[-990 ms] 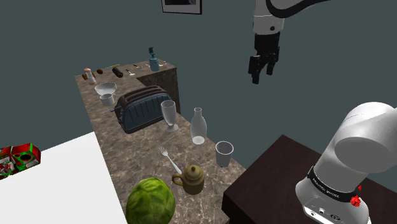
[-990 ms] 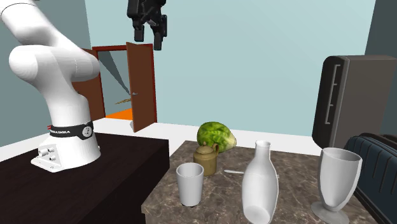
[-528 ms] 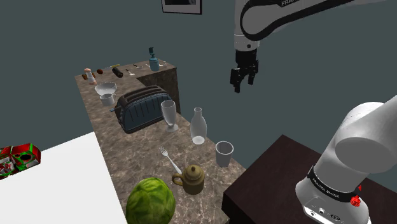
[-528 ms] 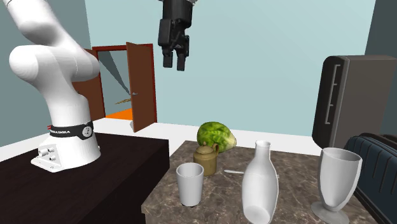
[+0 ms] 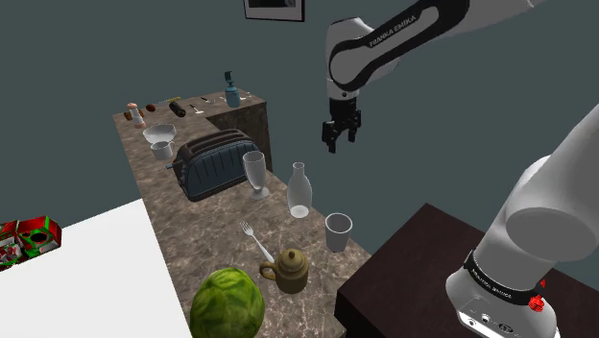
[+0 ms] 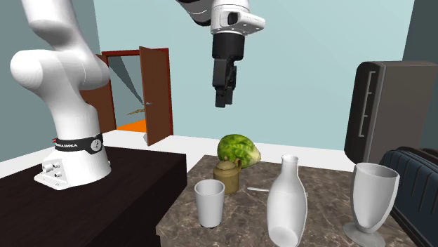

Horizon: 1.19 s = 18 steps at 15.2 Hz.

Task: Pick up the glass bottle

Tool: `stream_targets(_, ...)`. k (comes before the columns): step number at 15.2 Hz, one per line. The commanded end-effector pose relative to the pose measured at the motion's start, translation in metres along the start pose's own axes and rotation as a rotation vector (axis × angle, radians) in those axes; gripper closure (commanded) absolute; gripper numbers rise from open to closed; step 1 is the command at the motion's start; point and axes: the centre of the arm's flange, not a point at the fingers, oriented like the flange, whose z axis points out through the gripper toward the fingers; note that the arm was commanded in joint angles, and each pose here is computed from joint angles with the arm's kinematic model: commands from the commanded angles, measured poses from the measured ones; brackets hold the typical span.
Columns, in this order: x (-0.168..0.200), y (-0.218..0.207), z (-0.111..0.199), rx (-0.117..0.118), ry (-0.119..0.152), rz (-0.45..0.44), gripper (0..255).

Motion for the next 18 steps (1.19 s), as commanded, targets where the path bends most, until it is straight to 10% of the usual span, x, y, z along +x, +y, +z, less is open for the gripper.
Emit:
stream_targets(1, 0.022, -0.005, 0.017, 0.007, 0.003, -0.002, 0)
stream_targets(18, 0.158, -0.035, 0.137, 0.055, 0.019, -0.018, 0)
